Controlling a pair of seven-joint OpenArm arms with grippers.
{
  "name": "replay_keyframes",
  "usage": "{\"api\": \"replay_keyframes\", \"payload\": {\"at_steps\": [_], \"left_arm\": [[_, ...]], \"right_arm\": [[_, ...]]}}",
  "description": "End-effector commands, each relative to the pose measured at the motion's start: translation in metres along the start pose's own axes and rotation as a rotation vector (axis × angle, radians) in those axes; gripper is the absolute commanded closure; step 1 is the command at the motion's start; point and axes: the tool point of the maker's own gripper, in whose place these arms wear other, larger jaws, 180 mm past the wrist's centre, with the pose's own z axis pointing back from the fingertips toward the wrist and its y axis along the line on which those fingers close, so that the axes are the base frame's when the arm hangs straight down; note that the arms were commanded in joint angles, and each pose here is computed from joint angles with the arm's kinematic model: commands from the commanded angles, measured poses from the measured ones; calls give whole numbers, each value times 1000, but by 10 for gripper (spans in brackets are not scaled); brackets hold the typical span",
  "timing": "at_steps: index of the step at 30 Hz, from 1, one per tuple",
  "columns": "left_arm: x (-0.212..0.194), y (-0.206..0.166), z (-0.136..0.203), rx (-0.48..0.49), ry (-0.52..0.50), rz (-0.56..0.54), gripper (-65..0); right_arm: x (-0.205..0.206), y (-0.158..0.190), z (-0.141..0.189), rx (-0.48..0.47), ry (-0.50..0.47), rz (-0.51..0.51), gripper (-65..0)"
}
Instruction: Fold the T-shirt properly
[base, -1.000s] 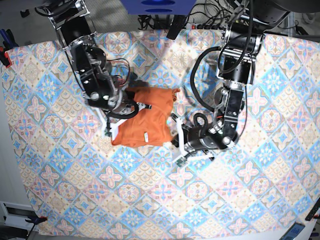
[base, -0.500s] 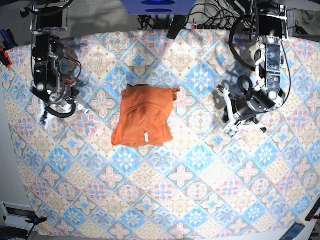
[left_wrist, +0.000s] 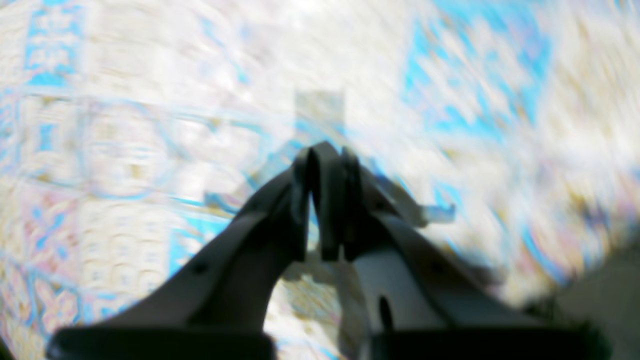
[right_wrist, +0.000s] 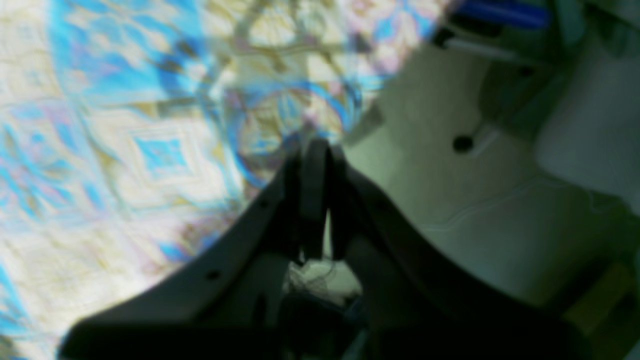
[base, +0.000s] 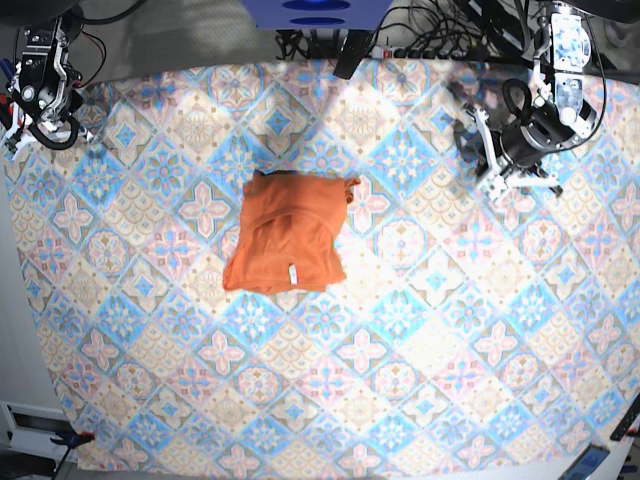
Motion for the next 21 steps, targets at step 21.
{"api": "replay_keyframes", "payload": {"at_steps": [21], "left_arm": [[-88,-98,48,-119,49,48,-27]], "right_arm": [[-74,-135,8,-292,-35,155,-2]]}}
